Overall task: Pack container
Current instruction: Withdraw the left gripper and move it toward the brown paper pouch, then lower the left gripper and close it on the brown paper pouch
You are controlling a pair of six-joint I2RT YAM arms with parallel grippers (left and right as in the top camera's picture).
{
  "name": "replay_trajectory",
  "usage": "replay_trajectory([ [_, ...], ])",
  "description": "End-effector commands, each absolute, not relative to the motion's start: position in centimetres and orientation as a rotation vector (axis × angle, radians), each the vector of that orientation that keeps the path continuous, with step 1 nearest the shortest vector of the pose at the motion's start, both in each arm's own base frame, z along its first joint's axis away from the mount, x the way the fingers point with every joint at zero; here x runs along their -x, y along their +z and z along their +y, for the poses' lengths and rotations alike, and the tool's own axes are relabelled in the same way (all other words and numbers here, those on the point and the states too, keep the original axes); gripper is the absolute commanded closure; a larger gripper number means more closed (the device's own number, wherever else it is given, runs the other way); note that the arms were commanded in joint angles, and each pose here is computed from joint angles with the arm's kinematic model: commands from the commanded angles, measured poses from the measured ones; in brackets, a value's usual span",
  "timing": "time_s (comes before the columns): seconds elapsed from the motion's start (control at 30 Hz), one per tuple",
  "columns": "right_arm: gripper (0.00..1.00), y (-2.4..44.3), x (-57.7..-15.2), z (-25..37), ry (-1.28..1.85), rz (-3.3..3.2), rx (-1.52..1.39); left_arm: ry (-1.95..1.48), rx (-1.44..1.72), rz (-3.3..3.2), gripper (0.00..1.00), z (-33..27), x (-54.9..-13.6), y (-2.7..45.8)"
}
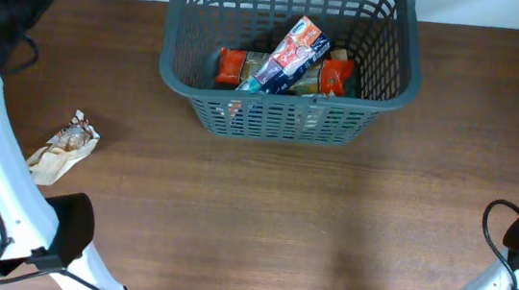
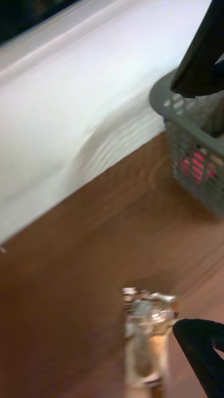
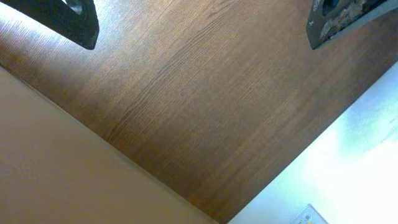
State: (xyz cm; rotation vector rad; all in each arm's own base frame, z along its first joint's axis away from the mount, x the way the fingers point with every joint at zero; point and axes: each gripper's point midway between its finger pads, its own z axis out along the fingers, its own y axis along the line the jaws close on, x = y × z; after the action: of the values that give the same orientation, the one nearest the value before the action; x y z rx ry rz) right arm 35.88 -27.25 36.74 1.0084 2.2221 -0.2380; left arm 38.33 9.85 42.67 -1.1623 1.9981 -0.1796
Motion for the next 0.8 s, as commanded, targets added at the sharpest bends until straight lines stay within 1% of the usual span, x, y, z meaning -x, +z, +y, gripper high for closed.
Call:
replay_trajectory([
  [0.0, 0.01, 37.6, -35.4, -26.7, -0.234, 2.207, -0.999, -0.314, 1.574, 1.839, 0.01, 11.5, -38.2, 40.2],
  [0.17, 0.01, 37.6, -35.4, -26.7, -0.234, 2.207, -0.999, -0.243, 1.945, 1.736, 0.01, 14.4, -37.6, 34.7],
  [0.2, 0.01, 37.6, -35.4, -26.7, -0.234, 2.207, -0.999, -0.207, 2.08, 1.736, 0.01, 15.1, -37.0, 31.8],
  [0.4, 0.01, 37.6, -35.4, -26.7, -0.234, 2.207, -0.999, -0.195, 2.413, 1.741, 0.01, 16.0, -34.7, 25.1],
  [0.57, 0.01, 37.6, -35.4, -26.7, -0.234, 2.207, -0.999, -0.128, 2.588, 1.643, 0.01, 17.9, -33.0, 21.5],
  [0.6, 0.01, 37.6, -35.4, -26.7, -0.234, 2.207, -0.999, -0.087, 2.629, 1.65, 0.01, 18.1, -32.1, 20.4],
  [0.77, 0.01, 37.6, -35.4, -26.7, -0.234, 2.207, -0.999, -0.005, 2.744, 1.644, 0.01, 18.0, -30.2, 17.4],
])
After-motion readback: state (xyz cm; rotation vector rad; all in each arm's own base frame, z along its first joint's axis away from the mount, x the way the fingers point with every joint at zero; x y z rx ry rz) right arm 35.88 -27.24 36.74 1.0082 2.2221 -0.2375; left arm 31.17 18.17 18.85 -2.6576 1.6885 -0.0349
